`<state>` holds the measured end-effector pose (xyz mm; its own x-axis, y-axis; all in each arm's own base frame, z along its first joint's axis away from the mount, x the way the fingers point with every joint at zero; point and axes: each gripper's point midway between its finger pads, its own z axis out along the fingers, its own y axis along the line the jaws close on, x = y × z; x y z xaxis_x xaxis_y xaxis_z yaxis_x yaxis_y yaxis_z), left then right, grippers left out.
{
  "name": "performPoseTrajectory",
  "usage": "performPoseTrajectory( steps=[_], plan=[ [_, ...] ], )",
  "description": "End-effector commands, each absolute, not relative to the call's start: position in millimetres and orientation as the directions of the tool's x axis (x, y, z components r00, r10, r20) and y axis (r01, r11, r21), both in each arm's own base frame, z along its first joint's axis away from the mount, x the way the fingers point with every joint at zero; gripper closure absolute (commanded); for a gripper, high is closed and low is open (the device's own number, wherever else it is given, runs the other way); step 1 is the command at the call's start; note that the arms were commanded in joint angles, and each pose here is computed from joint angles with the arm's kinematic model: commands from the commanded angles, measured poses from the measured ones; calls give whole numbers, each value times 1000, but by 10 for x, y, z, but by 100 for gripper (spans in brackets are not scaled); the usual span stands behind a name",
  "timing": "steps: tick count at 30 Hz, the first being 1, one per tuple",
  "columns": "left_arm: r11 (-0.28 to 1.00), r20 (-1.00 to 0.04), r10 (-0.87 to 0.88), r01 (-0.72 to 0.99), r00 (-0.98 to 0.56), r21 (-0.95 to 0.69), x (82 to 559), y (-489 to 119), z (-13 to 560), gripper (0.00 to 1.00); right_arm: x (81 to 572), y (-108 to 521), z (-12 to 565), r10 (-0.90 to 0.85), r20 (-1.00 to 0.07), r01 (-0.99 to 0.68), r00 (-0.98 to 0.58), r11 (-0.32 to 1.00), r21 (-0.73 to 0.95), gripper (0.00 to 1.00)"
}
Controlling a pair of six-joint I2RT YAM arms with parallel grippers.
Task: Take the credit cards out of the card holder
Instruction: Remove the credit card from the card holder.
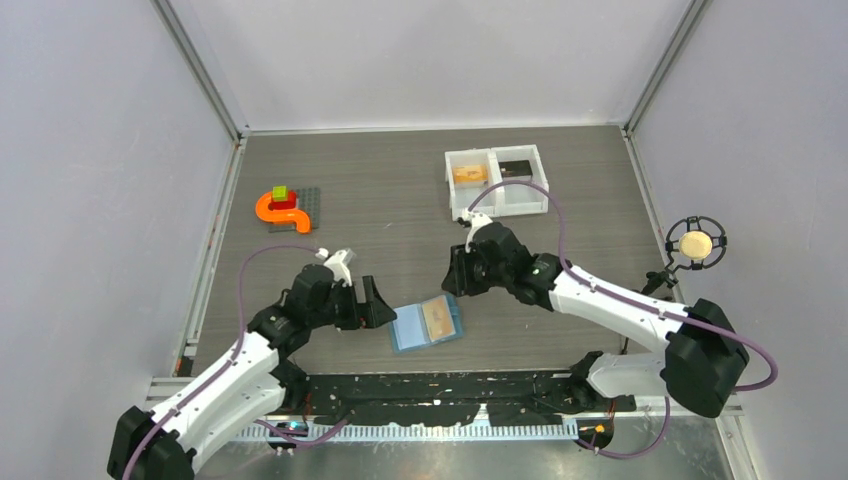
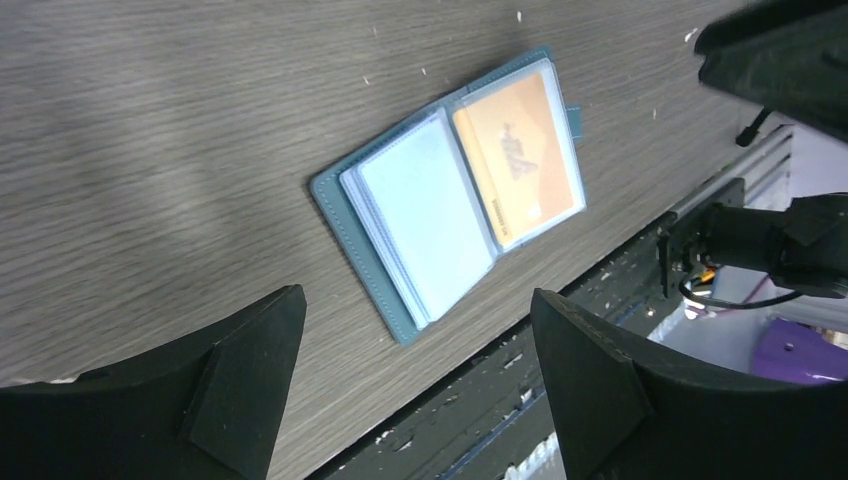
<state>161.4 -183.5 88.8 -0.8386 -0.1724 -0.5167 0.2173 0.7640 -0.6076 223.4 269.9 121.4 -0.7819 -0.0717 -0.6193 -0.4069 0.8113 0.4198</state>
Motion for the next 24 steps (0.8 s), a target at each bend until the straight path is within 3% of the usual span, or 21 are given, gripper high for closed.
performPoseTrajectory(
  steps=[1, 9, 18, 24],
  plan=[
    [667, -517, -226, 255, -826, -700, 1698, -2049, 1066, 15, 2000, 3048, 1403, -19, -633, -455, -774, 712, 535, 60],
    [628, -469, -263, 219, -843, -747, 1730, -2142, 933, 21, 1808, 3233, 1083, -90, -599, -474, -795, 709, 523, 53],
    [611, -430, -252, 202, -867, -766, 1724, -2208, 790, 32, 1784, 3043, 460, -158, -540, -432, -826, 794, 428, 49],
    [629, -411, -240, 182, -879, -756, 1723, -2205, 649, 40, 1747, 2989, 477, -156, -544, -432, -824, 796, 425, 46]
  ],
)
